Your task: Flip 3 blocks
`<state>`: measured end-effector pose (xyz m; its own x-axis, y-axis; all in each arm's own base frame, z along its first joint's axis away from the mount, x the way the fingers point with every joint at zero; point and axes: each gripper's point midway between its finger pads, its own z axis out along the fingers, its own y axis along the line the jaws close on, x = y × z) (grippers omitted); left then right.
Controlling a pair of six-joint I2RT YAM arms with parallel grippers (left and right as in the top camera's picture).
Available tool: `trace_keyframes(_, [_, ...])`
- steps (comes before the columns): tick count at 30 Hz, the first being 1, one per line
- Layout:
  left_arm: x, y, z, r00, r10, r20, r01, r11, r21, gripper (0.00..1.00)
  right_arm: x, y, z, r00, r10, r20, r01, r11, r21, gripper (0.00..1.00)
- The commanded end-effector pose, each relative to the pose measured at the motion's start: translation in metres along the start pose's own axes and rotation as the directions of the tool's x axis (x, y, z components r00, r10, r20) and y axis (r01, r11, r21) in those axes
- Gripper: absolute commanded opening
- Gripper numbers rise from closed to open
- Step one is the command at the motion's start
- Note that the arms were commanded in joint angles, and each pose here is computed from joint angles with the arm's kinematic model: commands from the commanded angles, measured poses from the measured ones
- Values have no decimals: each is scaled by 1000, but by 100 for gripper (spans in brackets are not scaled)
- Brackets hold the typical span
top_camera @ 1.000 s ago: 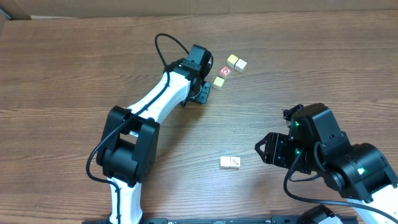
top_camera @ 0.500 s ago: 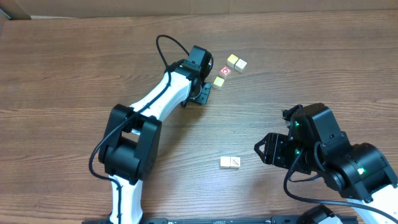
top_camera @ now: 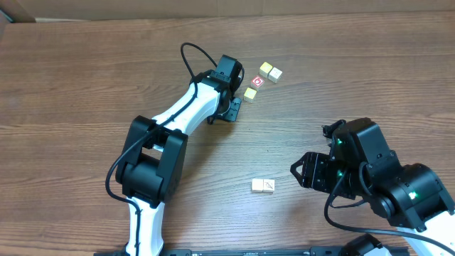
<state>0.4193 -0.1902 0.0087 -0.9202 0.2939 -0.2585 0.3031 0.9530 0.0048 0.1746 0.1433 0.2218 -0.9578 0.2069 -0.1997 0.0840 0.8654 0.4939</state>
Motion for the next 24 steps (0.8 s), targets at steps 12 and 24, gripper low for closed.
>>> trace_keyframes(12, [-15, 0, -32, 999, -42, -15, 43, 999, 4, 4, -7, 9, -9, 999, -18, 40, 19, 999, -36, 52])
trace_keyframes(24, [-17, -4, -169, 990, -137, 34, 135, 989, 68, 4, -14, -1, -10, 997, -15, 78, 14, 1000, 20, 53])
